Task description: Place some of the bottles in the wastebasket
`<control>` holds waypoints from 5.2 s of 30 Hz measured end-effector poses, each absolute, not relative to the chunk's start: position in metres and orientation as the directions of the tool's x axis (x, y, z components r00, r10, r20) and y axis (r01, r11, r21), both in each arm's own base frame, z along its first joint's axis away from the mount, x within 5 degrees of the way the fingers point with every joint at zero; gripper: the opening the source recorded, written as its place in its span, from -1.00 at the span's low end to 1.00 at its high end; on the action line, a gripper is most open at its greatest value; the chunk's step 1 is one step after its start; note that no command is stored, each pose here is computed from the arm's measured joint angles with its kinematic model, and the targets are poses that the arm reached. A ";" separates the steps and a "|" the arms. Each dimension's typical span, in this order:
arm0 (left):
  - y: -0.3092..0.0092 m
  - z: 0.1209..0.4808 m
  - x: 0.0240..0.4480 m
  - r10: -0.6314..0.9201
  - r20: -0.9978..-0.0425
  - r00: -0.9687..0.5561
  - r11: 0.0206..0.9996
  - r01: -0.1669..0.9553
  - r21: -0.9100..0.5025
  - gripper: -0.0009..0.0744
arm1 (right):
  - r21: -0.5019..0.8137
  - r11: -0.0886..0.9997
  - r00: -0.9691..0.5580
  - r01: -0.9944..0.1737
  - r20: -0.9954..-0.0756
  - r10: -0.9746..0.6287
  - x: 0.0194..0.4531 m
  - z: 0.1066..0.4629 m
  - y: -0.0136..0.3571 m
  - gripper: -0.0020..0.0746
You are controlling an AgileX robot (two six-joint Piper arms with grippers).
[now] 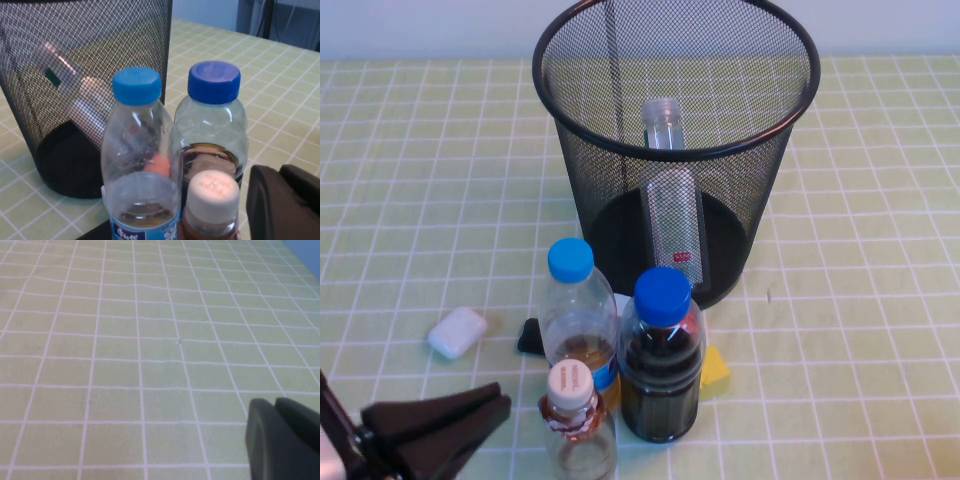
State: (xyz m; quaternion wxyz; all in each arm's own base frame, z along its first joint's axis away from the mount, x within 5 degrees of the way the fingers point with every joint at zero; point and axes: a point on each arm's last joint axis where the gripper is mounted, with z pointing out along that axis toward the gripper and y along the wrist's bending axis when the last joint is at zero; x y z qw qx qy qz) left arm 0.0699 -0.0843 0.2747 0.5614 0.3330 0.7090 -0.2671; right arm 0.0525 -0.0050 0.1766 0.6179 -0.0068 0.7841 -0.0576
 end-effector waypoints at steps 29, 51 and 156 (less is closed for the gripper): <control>-0.113 0.220 0.090 -0.004 -1.000 -0.017 0.623 0.782 -0.016 0.80 | -0.099 0.993 -0.236 0.061 -0.968 -0.082 0.053 0.177 -0.005 -0.97; -0.130 0.191 0.109 0.059 -0.991 -0.124 0.665 0.745 -0.054 0.78 | -0.099 0.993 -0.236 0.061 -0.968 -0.082 0.053 0.177 -0.005 -0.97; -0.225 0.450 0.372 0.335 -0.830 -0.446 0.758 0.650 -0.043 0.53 | -0.099 0.993 -0.236 0.061 -0.968 -0.082 0.053 0.177 -0.005 -0.97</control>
